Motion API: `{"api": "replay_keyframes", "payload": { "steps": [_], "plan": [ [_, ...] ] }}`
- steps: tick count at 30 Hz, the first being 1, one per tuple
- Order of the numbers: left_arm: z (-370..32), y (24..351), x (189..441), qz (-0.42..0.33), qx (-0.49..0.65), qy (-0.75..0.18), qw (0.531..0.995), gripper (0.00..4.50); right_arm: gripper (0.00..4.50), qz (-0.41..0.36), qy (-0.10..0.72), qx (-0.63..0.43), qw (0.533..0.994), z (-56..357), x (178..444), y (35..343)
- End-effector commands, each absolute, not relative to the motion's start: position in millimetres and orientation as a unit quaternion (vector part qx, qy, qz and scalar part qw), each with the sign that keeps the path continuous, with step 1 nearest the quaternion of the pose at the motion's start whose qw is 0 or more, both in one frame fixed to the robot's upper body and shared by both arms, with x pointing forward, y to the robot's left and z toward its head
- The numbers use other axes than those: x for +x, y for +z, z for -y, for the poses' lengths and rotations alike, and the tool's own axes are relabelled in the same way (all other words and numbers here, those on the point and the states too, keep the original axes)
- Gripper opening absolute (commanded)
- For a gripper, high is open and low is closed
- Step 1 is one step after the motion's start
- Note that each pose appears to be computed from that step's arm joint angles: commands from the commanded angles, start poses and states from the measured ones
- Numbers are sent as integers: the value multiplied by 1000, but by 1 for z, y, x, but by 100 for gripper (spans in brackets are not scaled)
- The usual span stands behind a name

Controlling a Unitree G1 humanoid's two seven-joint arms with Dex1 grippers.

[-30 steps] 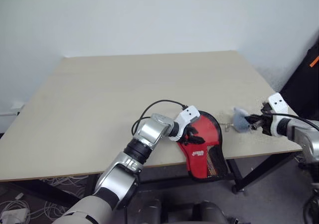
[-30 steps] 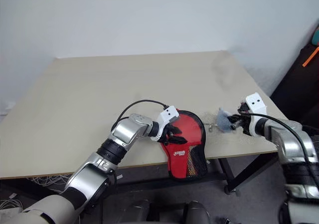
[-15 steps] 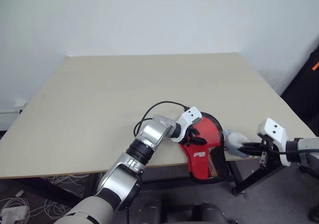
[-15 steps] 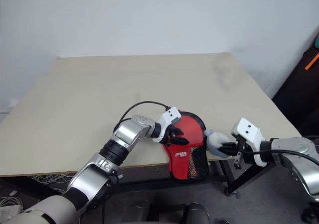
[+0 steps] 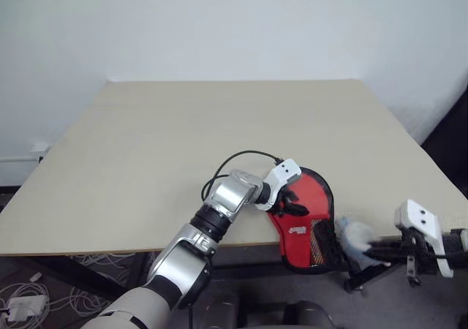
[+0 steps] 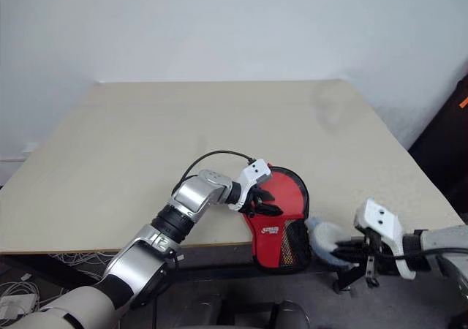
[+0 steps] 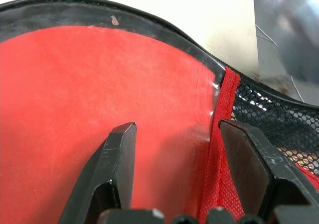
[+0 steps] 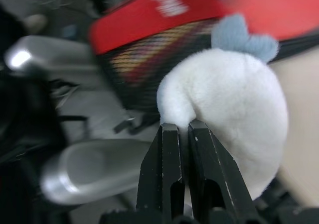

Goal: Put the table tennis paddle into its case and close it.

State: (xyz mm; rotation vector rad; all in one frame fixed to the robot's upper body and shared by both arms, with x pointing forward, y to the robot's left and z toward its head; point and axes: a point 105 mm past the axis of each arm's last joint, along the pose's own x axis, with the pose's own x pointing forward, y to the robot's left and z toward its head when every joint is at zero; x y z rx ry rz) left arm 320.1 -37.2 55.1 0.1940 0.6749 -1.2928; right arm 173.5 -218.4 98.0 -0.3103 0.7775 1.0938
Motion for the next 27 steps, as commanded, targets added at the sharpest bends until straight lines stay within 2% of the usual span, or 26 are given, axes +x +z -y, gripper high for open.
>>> {"api": "replay_keyframes", "payload": {
  "steps": [1,5,11,17,22,27],
  "plan": [
    [18,10,308,-396,96,-557,723,277,1,-345,541,-159,750,206,159,107],
    [19,10,308,-397,98,-559,722,277,1,-341,572,-161,728,191,143,108],
    [21,11,310,-394,102,-559,722,277,1,-336,596,-174,708,183,138,110],
    [20,11,313,-390,101,-557,726,277,1,-335,543,-198,744,198,161,99],
    [19,11,312,-391,101,-559,724,277,142,-328,539,-167,757,200,171,107],
    [15,14,317,-390,100,-554,728,277,319,-294,529,-181,775,199,187,130]
  ]
}}
